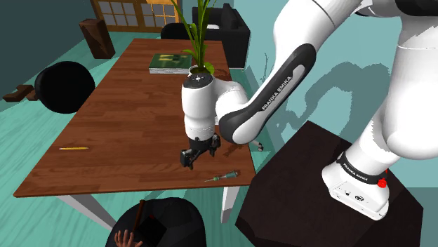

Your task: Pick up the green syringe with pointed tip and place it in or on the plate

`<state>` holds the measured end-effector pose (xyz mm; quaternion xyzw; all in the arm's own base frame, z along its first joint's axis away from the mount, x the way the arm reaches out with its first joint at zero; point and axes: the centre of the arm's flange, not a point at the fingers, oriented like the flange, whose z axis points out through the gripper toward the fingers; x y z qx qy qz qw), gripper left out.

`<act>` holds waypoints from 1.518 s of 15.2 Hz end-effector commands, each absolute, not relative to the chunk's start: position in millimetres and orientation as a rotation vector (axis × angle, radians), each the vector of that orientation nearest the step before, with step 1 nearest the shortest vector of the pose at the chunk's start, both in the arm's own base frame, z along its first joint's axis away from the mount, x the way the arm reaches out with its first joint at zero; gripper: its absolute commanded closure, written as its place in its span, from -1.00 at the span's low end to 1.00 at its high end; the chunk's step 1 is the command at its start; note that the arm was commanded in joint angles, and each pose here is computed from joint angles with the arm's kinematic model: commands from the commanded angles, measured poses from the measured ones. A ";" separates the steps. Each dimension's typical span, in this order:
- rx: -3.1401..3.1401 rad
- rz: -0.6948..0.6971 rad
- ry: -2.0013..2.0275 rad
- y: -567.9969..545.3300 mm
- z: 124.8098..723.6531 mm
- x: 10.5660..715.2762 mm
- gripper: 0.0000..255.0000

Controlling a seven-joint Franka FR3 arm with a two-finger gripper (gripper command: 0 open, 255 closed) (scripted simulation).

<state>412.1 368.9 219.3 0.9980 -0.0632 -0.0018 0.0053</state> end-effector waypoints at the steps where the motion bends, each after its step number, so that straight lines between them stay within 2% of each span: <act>1: 3.125 -0.005 -0.198 370.1 208.3 412.8 -1.00; 10: 3.125 -0.005 -0.198 370.0 200.0 412.8 -1.00; 11: 3.125 -0.005 -0.198 370.0 200.0 412.8 1.00; 20: 3.125 -0.005 -0.198 370.0 200.0 412.8 1.00; 21: 3.125 -0.005 -0.198 370.0 200.0 412.8 -1.00; 23: 3.130 0.001 -0.171 352.1 186.1 398.0 -1.00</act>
